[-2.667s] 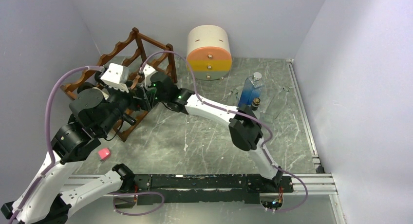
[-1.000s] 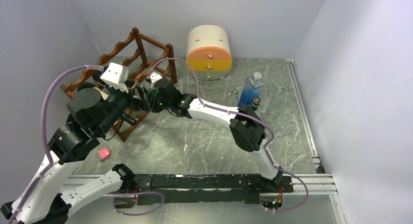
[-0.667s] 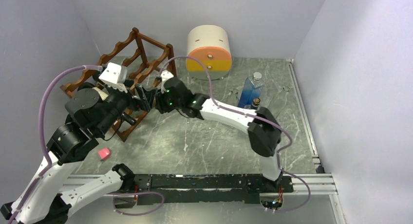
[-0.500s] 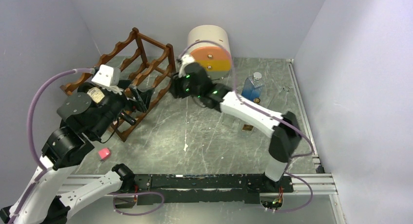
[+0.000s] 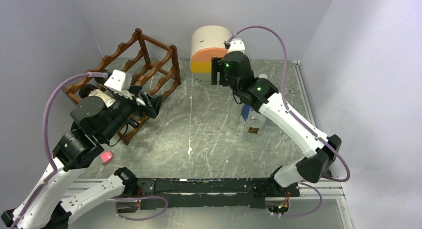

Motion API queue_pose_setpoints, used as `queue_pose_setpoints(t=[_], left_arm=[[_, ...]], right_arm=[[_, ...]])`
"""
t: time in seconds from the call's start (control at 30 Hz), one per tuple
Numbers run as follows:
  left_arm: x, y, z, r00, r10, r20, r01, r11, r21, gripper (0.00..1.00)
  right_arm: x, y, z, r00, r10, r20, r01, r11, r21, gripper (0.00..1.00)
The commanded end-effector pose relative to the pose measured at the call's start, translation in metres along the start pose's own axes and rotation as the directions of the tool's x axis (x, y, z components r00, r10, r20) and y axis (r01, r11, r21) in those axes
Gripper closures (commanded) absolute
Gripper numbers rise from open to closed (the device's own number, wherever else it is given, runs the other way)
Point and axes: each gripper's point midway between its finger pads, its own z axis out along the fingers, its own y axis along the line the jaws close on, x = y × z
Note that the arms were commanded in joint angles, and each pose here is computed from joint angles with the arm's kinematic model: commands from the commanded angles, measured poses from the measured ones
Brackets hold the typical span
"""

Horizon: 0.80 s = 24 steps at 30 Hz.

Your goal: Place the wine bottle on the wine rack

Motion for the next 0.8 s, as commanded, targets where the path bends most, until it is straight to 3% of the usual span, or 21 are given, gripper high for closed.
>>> queue_pose_setpoints(t=[0.0,0.23,0.43,0.77], left_arm=[[0.001,-0.013,0.004,0.999,-0.041,0.01,0.04,0.998,0.058,0.06],[0.01,-0.016,0.008,0.998,-0.06,-0.019,0.061,0.996,0.069,0.06],[0.018,-0.02,0.018,0.997,-0.05,-0.058,0.055,0.996,0.075,0.06],[0.034,-0.026,0.029,0.994,-0.042,-0.103,0.052,0.994,0.098,0.06]], right_arm=[[-0.022,-0.065,-0.03,0.997,-0.073,0.026,0.065,0.973,0.222,0.21],[-0.03,-0.12,-0.049,0.995,-0.088,0.036,0.071,0.942,0.328,0.14],[0.004,-0.163,-0.042,0.999,-0.024,-0.036,0.036,0.919,0.392,0.12],[0.053,-0.189,-0.026,0.992,0.051,-0.118,-0.004,0.93,0.367,0.11]])
